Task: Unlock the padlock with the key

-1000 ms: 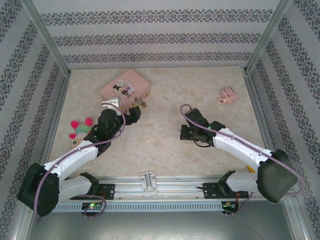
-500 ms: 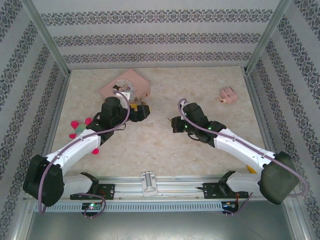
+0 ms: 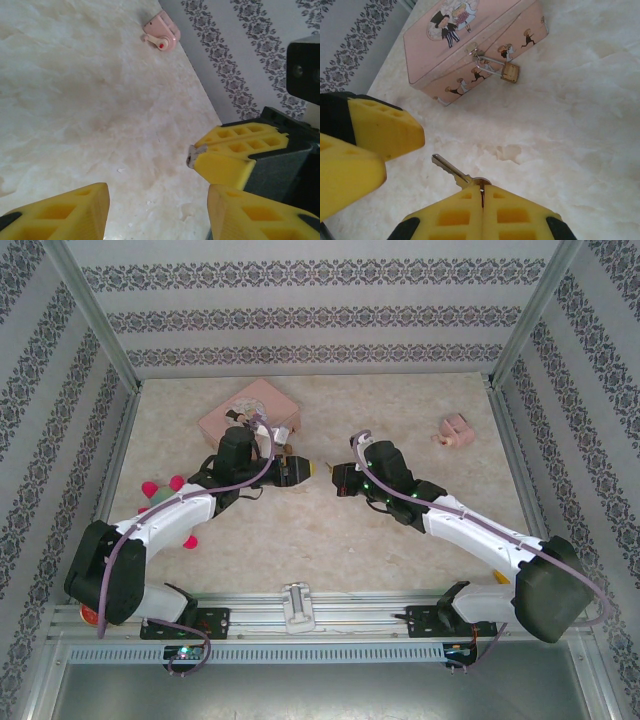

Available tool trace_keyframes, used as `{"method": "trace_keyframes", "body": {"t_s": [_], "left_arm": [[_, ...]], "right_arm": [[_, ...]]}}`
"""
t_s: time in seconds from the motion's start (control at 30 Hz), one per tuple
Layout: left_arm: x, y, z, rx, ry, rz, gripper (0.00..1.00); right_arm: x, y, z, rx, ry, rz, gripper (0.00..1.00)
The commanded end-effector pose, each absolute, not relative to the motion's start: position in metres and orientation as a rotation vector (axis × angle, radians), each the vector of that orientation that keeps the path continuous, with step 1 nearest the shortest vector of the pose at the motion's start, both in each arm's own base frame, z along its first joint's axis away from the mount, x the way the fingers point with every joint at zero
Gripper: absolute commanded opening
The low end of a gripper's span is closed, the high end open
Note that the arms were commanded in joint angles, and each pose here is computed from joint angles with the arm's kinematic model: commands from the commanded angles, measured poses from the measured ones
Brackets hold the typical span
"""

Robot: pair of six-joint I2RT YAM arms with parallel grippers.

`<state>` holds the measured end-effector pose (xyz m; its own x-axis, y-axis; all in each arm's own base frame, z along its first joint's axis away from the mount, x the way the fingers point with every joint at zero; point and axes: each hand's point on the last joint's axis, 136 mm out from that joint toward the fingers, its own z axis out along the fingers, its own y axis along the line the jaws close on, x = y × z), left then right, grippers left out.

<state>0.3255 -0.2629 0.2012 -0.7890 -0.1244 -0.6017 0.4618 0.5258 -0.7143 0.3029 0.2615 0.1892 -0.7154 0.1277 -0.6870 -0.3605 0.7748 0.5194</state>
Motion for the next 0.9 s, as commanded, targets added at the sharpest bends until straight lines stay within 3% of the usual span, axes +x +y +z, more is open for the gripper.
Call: {"method": "trace_keyframes", "body": {"t_s": [0.0, 0.33, 0.87], "left_arm": [[0.325, -0.276, 0.23, 0.346, 2.059, -1.328, 0.55], [0.324, -0.294, 0.246, 0.413, 1.995, -1.372, 0.54], [0.336, -0.307, 0.232, 0.418, 2.014, -1.371, 0.35]], "right_arm": [[0.302, 0.272, 0.198, -0.185, 2.187, 0.892, 0.0], [0.301, 0.273, 0.199, -0.19, 2.187, 0.894, 0.0], [0.299, 0.275, 0.201, -0.199, 2.18, 0.896, 0.0]]}}
